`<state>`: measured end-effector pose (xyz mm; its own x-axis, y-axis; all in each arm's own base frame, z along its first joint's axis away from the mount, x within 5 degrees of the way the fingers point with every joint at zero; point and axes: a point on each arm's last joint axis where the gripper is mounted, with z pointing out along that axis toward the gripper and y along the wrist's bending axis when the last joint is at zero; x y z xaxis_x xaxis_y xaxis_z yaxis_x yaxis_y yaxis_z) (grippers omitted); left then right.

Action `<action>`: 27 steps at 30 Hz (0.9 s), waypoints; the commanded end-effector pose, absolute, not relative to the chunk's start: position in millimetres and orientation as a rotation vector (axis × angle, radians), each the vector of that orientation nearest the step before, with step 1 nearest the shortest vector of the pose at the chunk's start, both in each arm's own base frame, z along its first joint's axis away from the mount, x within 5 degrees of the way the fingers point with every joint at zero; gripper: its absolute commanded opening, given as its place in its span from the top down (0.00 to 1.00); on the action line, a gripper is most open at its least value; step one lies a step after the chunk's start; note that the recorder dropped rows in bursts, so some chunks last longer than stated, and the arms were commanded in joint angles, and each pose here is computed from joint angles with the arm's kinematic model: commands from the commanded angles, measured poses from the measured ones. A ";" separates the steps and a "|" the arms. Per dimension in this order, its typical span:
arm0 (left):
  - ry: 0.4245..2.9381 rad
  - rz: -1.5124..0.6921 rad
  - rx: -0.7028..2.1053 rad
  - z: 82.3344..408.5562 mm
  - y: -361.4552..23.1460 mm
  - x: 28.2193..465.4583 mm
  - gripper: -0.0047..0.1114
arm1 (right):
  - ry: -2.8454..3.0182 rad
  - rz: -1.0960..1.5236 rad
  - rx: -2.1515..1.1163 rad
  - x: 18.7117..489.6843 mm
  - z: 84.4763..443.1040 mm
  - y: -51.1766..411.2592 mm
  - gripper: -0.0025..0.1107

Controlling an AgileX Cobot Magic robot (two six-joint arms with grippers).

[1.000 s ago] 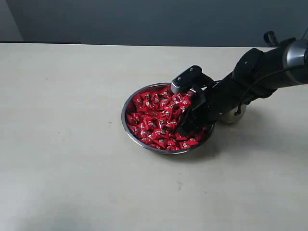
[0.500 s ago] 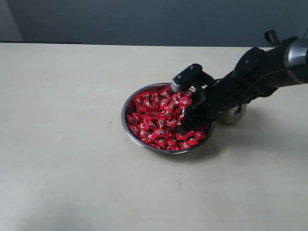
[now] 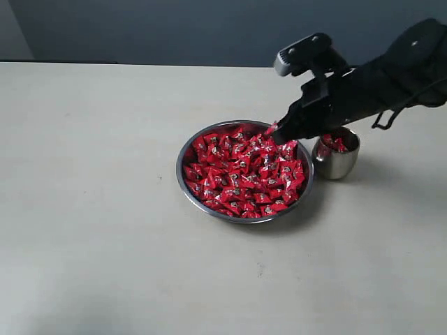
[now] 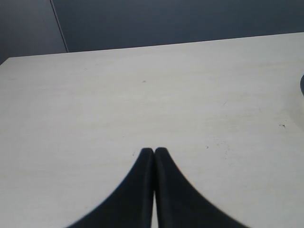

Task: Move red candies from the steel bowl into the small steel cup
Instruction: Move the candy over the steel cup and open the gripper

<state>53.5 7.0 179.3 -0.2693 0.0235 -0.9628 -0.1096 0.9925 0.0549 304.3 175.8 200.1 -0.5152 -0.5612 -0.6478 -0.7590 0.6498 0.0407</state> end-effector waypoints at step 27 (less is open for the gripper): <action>1.821 0.124 -0.055 182.8 6.6 53.2 0.96 | 2.383 0.219 -0.746 331.6 170.7 102.5 0.97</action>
